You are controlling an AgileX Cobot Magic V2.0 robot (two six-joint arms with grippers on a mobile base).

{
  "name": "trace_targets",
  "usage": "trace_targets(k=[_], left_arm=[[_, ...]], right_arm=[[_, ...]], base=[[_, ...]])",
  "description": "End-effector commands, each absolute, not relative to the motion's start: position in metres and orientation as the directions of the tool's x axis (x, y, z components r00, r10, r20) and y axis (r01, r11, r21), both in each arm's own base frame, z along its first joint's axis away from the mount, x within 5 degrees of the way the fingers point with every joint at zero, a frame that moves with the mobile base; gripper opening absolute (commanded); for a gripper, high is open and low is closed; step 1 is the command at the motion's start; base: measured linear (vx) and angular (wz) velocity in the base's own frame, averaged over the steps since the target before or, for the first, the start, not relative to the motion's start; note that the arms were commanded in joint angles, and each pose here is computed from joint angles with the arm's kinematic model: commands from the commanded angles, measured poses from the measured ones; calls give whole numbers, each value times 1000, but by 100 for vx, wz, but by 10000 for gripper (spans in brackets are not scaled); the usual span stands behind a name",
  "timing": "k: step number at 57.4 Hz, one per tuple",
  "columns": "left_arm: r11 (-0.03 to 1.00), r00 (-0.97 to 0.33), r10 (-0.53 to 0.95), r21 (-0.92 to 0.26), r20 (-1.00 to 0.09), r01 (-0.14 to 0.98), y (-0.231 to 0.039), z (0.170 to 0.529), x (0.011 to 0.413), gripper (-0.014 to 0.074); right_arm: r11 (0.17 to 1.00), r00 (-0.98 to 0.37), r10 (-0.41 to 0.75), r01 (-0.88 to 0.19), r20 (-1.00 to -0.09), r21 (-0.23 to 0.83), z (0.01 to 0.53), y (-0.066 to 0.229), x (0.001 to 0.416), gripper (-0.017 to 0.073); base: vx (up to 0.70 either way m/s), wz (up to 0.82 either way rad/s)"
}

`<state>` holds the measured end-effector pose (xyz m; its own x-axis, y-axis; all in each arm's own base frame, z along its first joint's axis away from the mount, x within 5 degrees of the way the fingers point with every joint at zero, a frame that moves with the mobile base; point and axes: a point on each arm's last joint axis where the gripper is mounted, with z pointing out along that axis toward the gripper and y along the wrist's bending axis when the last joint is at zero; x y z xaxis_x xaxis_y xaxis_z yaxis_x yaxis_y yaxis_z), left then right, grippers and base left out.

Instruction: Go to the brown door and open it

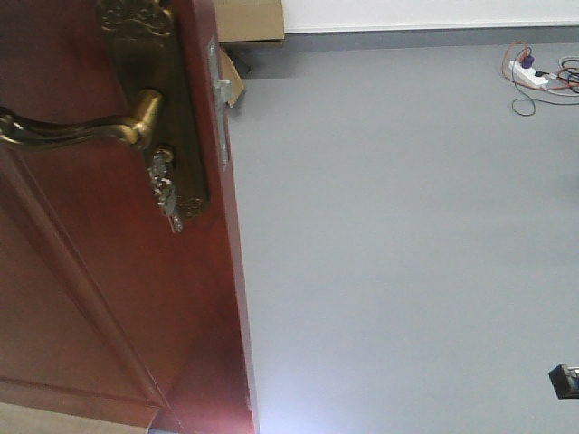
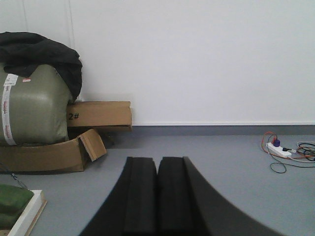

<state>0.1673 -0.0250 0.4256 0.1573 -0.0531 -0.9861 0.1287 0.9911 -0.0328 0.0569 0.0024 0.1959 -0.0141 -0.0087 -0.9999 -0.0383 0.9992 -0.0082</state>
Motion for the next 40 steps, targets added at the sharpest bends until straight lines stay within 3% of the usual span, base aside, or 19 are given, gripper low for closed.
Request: trace_targets(k=[1,40], left_arm=[[994,209,-68,-48,-976,101,-22,439,164,-3],[994,209,-68,-48,-976,101,-22,439,164,-3]], right_arm=[[999,73,-17,-26,-997,-19,202,2,56,0],[999,73,-17,-26,-997,-19,202,2,56,0]], base=[[23,4],[18,7]])
